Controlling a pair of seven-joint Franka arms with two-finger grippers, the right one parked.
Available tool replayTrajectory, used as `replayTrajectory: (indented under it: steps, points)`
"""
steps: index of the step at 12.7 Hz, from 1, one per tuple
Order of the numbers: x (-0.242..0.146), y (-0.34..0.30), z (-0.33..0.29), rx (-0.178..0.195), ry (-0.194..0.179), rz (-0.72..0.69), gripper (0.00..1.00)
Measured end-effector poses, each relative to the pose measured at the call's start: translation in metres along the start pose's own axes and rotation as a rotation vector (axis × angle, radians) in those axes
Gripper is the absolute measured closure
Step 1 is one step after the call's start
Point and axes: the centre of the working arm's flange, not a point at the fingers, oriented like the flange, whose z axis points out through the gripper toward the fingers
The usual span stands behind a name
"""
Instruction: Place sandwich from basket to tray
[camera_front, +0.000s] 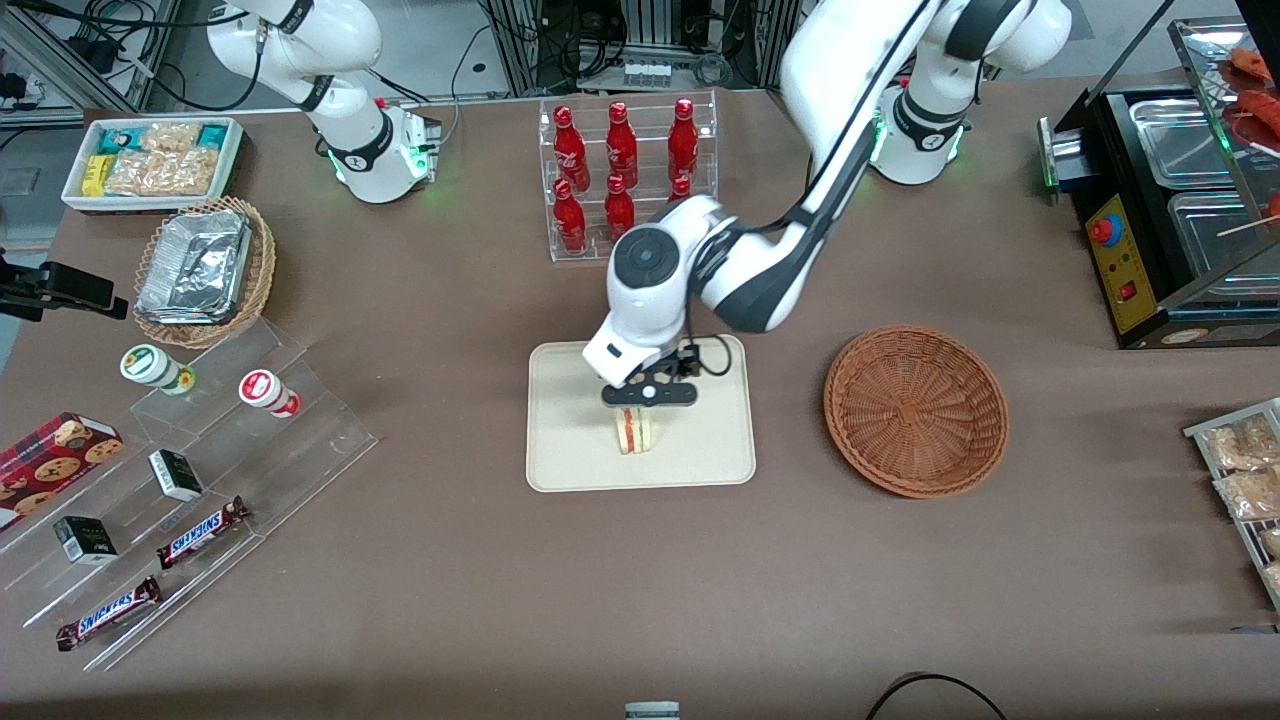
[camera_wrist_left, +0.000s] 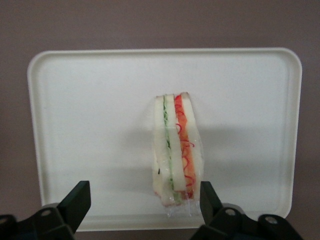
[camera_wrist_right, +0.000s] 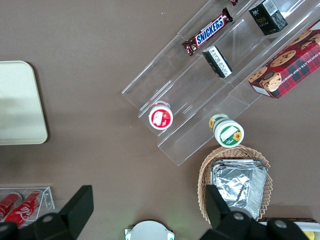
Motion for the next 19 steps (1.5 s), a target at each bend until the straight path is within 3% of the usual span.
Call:
replayTrajectory:
  steps: [3, 6, 8, 11, 19]
  points:
    - [0.038, -0.064, -0.086, 0.004, 0.018, -0.102, 0.0]
    - [0.07, -0.153, -0.152, 0.05, 0.001, -0.181, 0.0]
    - [0.082, -0.223, -0.199, 0.069, -0.021, -0.15, 0.0]
    - [0.087, -0.311, -0.248, 0.067, -0.028, -0.094, 0.0]
    - [0.064, -0.506, -0.284, 0.057, -0.044, 0.085, 0.0]
